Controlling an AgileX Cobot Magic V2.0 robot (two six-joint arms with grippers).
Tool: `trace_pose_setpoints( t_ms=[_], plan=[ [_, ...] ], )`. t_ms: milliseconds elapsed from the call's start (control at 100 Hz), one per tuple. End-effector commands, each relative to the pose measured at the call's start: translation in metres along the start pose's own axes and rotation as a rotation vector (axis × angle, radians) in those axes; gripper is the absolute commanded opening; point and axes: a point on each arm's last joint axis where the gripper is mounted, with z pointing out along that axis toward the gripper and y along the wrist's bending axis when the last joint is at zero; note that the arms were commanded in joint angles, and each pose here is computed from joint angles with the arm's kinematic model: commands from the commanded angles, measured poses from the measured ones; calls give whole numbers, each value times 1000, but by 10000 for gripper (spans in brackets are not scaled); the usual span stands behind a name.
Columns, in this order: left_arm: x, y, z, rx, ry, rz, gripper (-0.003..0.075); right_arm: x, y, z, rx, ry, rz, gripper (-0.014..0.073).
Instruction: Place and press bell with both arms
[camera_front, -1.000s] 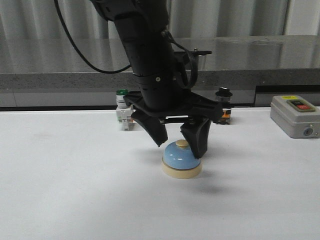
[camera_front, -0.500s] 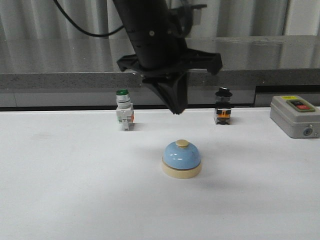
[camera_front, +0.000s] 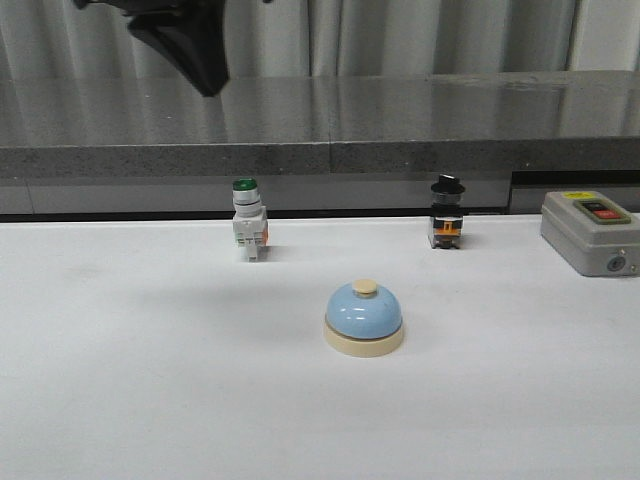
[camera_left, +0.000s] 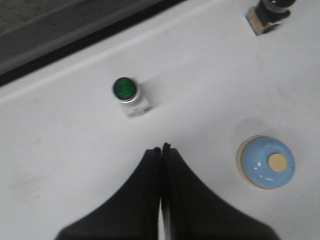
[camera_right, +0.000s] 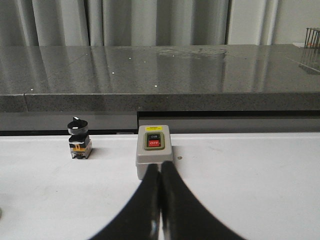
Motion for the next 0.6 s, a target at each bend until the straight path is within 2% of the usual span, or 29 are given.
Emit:
trace_pose_setpoints(
  t_ms=[0, 360, 590],
  plan=[
    [-4, 18, -44, -18, -153, -52, -20, -13, 0, -2, -2, -111, -14, -60],
    [60, 81, -81, -147, -188, -232, -20, -13, 0, -2, -2, -111, -14, -60],
    [108, 101, -107, -221, -240, -318, -20, -13, 0, -2, -2, -111, -14, -60]
  ],
)
